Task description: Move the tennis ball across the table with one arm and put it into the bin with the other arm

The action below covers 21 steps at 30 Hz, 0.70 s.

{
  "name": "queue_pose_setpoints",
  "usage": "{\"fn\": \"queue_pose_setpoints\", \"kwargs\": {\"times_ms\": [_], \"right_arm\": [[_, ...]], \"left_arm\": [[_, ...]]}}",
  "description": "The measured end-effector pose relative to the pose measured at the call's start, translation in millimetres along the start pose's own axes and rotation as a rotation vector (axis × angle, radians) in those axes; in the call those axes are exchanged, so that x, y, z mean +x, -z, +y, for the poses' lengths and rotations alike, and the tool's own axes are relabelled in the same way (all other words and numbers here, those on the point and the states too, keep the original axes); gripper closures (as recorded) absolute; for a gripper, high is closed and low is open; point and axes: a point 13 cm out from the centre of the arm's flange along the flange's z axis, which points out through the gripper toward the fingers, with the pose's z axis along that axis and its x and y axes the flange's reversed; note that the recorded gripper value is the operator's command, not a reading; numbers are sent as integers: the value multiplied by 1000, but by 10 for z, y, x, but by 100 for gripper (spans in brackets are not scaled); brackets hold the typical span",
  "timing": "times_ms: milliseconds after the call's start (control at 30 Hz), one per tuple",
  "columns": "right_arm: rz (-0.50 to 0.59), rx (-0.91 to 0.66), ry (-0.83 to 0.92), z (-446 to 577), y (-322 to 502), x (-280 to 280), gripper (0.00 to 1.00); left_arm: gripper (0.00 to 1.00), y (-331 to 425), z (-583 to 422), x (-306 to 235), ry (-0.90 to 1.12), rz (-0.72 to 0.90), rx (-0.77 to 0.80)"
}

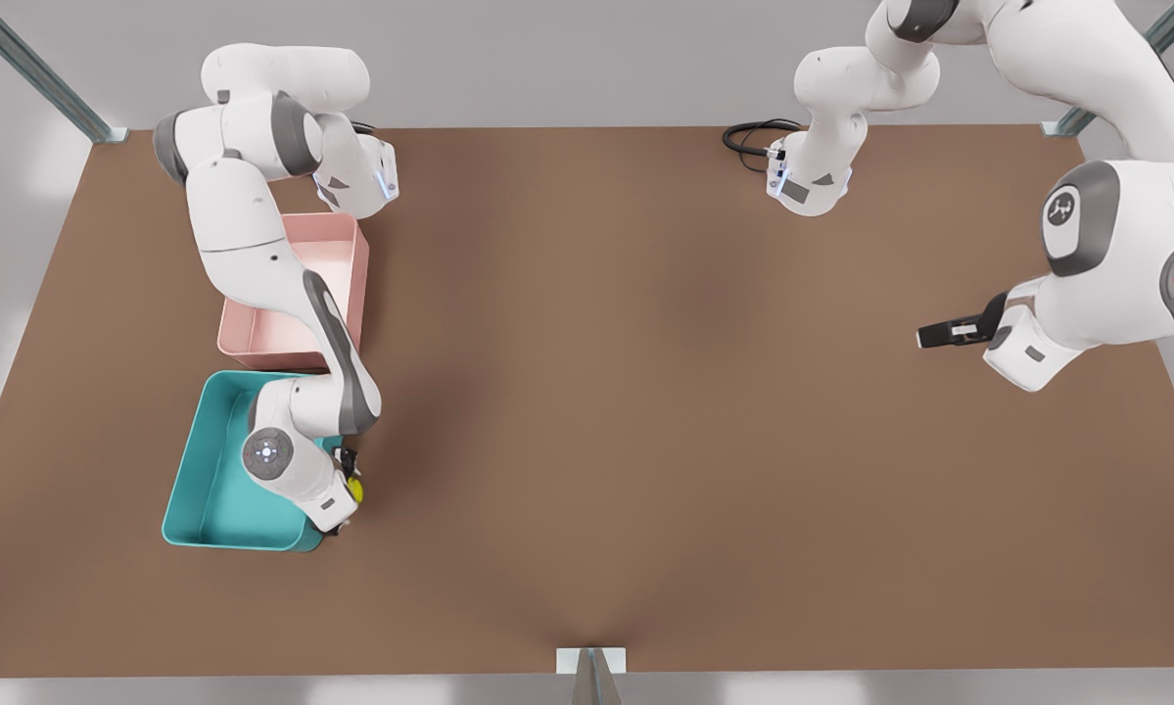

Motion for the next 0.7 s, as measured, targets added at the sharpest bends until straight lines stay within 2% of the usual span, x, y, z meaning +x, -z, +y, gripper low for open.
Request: {"fn": "queue_pose_setpoints", "kwargs": {"times_ms": [633,700], "right_arm": [[-1,15,15,-6,-274,32,0],[-3,19,15,-15,-277,28,3]], "left_arm": [[0,-53,5,-55,2,-2,1],[0,-53,3,-60,2,-4,1]]}}
